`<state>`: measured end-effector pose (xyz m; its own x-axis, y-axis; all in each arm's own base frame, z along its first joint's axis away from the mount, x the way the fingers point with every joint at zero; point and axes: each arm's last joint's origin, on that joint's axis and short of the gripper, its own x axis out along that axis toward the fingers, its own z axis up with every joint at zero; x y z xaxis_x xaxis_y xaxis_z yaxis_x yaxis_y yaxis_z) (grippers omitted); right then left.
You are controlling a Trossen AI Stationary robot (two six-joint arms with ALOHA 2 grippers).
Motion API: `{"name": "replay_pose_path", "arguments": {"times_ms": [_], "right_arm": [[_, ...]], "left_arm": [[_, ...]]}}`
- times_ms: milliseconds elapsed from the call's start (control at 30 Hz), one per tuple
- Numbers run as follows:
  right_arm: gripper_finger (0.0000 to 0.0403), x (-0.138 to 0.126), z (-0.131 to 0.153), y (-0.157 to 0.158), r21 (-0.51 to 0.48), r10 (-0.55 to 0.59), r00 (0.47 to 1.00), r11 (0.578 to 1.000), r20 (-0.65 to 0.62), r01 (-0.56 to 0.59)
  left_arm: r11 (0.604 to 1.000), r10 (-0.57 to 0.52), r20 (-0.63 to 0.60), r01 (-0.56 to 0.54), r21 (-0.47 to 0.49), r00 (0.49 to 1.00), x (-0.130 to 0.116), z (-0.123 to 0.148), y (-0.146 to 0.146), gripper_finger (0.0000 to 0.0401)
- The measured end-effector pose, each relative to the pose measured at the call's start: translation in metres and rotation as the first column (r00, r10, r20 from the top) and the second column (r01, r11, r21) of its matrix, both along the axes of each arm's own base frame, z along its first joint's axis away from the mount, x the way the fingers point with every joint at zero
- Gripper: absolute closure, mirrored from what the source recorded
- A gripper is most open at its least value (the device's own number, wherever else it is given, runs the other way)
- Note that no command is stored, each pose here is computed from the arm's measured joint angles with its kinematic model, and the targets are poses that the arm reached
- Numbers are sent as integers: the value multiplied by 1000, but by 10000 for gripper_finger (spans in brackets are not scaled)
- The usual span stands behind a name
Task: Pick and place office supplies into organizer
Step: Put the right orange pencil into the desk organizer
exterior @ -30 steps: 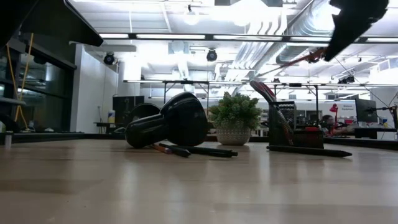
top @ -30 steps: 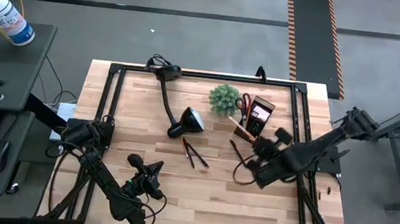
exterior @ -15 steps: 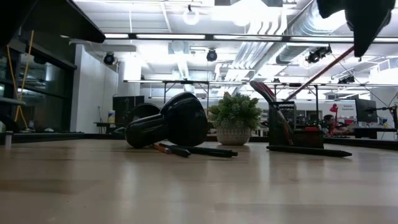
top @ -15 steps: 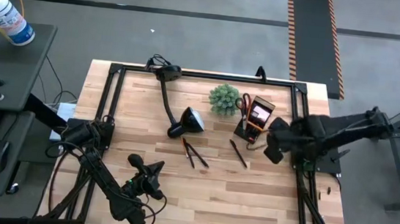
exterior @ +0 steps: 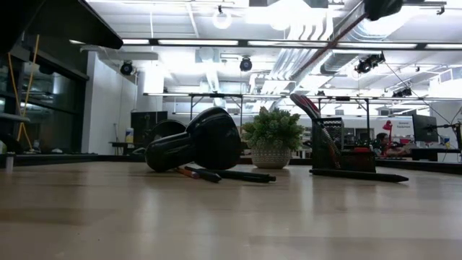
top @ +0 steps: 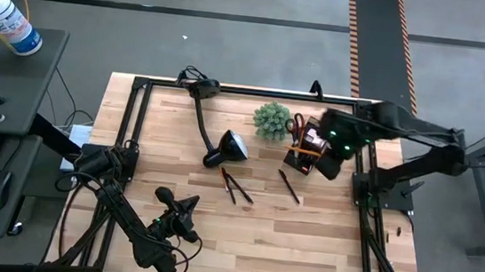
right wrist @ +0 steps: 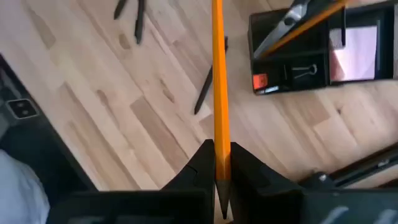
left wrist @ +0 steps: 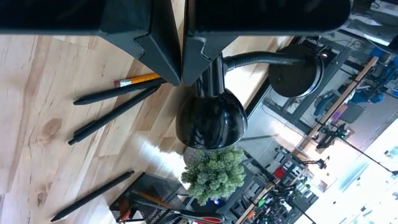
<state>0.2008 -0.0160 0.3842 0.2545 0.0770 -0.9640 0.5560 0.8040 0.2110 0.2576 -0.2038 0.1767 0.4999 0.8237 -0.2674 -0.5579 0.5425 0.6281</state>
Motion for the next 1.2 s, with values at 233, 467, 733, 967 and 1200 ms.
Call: {"name": "replay_pose_path", "arguments": {"times_ms": [233,467,733,967,1200], "right_arm": [[392,31,-20,-25,61,60,995,997,-79,-55],[392,16,-12,-45,51,-13,999,999,-38,15],[392,-19,7,-63,140,-163,983,979,86,151],[392,-19,9,-56,204,-131,985,973,111,106],[392,-13,10,-25,-60,112,992,992,62,-109]], "left_arm": [[1000,15,-17,-15,-13,1000,-1,0,0,396],[1000,19,-25,-20,-16,1000,-1,-1,0,396],[1000,19,-26,-19,-15,999,-1,0,0,396],[1000,19,-25,-19,-15,1000,-1,0,0,396],[1000,-12,7,11,15,1000,0,1,0,396]]}}
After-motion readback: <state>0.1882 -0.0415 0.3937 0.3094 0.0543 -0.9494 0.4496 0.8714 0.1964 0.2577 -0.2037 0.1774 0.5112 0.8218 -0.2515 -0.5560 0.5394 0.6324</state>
